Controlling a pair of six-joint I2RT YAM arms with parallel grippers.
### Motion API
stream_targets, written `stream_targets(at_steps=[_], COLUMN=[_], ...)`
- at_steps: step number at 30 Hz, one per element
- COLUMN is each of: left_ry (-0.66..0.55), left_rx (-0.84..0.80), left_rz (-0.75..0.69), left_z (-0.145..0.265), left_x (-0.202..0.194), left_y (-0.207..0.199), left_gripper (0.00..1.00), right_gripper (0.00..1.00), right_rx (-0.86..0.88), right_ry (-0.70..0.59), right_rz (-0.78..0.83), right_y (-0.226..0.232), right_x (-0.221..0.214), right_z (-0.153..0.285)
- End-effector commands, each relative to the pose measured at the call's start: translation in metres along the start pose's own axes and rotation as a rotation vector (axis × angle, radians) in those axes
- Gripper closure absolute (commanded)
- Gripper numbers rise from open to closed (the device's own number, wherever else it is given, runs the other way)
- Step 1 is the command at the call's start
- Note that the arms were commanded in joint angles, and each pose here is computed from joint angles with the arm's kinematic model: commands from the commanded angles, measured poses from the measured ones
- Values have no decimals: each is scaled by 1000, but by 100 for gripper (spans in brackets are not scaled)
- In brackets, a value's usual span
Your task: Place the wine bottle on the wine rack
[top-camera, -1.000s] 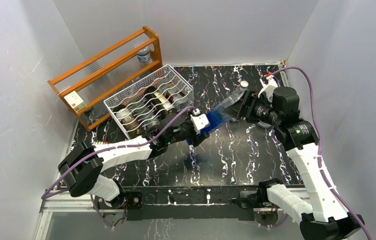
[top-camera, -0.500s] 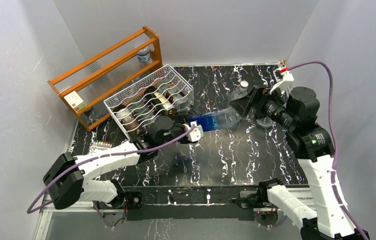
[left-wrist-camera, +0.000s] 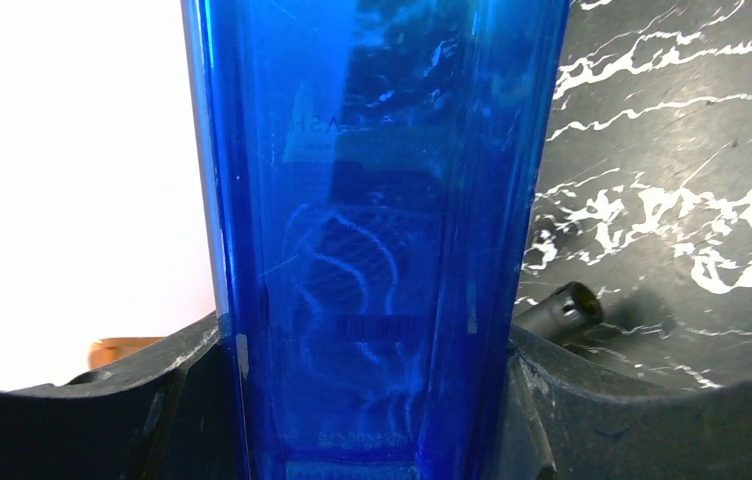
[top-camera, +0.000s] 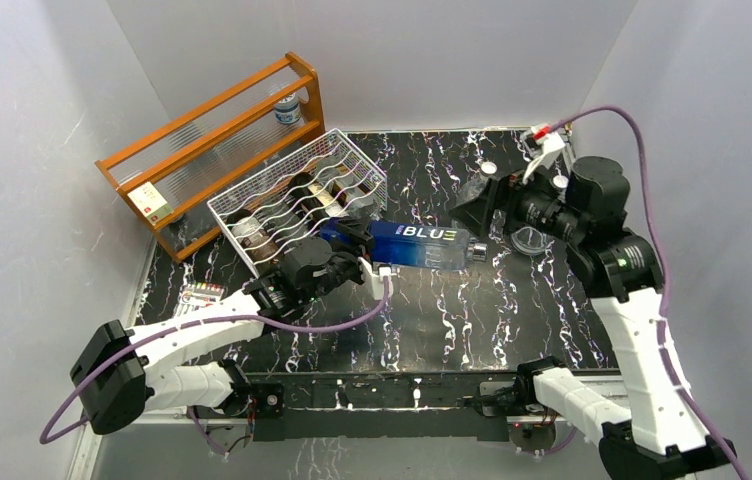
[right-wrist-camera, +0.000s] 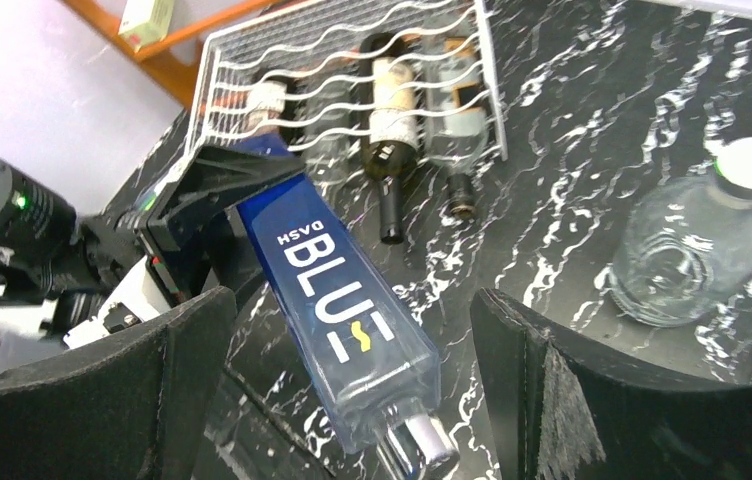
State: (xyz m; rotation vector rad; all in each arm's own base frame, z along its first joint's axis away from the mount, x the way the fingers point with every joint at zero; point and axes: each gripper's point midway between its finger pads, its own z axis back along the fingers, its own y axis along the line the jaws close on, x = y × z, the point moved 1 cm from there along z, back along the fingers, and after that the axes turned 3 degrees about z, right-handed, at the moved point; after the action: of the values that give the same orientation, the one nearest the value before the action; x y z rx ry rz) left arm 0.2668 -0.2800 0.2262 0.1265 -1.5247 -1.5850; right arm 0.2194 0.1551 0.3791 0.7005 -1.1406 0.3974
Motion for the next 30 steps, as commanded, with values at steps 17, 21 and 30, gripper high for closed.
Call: stream_targets(at_steps=[17, 21, 30], left_ry=[-183, -190, -156], left_rx=[292, 282, 158], left_rz=[-276, -265, -226], left_z=[30, 28, 22], left_x=[55, 57, 52], left_y=[79, 79, 66], left_gripper=[100, 100, 100], right_gripper=[2, 2, 3], right_rx=[289, 344, 314], right_ry=[287, 323, 407], right_rz=[-19, -14, 53], right_y=[23, 34, 37], right_x=[-104, -117, -140], right_z=[-30, -28, -35])
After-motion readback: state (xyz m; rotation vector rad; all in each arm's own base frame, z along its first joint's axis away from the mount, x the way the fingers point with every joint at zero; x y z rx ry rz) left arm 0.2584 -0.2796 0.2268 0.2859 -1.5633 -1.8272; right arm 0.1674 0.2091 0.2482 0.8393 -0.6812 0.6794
